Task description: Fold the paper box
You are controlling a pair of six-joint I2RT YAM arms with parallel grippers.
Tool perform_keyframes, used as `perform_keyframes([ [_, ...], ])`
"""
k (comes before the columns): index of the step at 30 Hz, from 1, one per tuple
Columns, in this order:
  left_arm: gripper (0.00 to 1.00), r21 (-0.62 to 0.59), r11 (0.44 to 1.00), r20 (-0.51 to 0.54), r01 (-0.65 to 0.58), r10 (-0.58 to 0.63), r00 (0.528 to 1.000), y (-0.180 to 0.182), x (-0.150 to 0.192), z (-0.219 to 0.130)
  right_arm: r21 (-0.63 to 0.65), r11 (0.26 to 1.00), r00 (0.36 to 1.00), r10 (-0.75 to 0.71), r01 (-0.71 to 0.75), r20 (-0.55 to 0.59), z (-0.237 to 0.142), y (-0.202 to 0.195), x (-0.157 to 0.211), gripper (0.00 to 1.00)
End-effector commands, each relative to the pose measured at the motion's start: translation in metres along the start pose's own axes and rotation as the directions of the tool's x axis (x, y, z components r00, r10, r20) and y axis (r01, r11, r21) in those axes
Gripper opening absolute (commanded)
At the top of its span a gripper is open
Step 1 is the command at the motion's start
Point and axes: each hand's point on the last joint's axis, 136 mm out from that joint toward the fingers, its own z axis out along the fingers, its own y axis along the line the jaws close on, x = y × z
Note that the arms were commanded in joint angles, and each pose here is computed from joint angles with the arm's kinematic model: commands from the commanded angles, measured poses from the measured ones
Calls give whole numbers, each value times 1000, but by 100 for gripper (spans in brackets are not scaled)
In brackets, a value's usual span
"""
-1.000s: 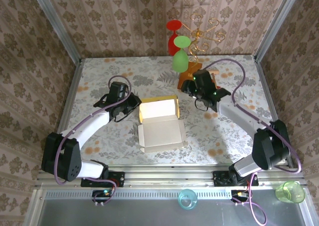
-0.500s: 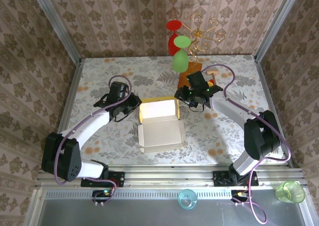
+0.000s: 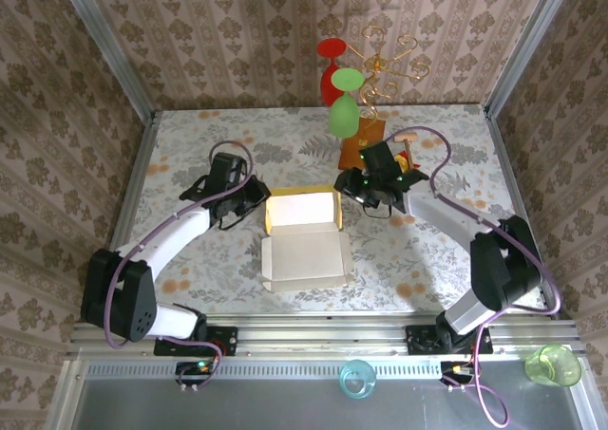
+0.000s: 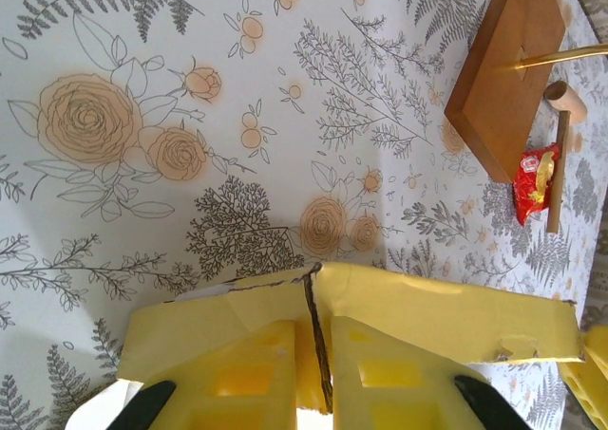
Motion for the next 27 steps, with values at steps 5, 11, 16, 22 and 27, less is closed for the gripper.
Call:
perform_keyframes([
  [5, 13, -12, 994, 12, -109, 109, 994, -7, -13, 1, -10, 966, 952, -254, 260, 171, -35, -6, -2, 52],
  [11, 13, 62, 973, 67, -221, 216, 974, -24, -22, 1, -18, 957, 939, -279, 288, 201, -43, -7, 5, 54],
  [16, 12, 115, 970, 84, -215, 206, 975, -18, -7, 4, -21, 969, 954, -236, 244, 185, -39, 0, 2, 56],
  [22, 12, 146, 964, 131, -221, 203, 970, -11, 1, -1, -69, 988, 978, -123, 136, 166, -34, 12, -1, 57],
  [27, 12, 148, 965, 130, -219, 200, 971, -4, 8, -3, -93, 993, 985, -59, 75, 165, -35, 15, -1, 58],
])
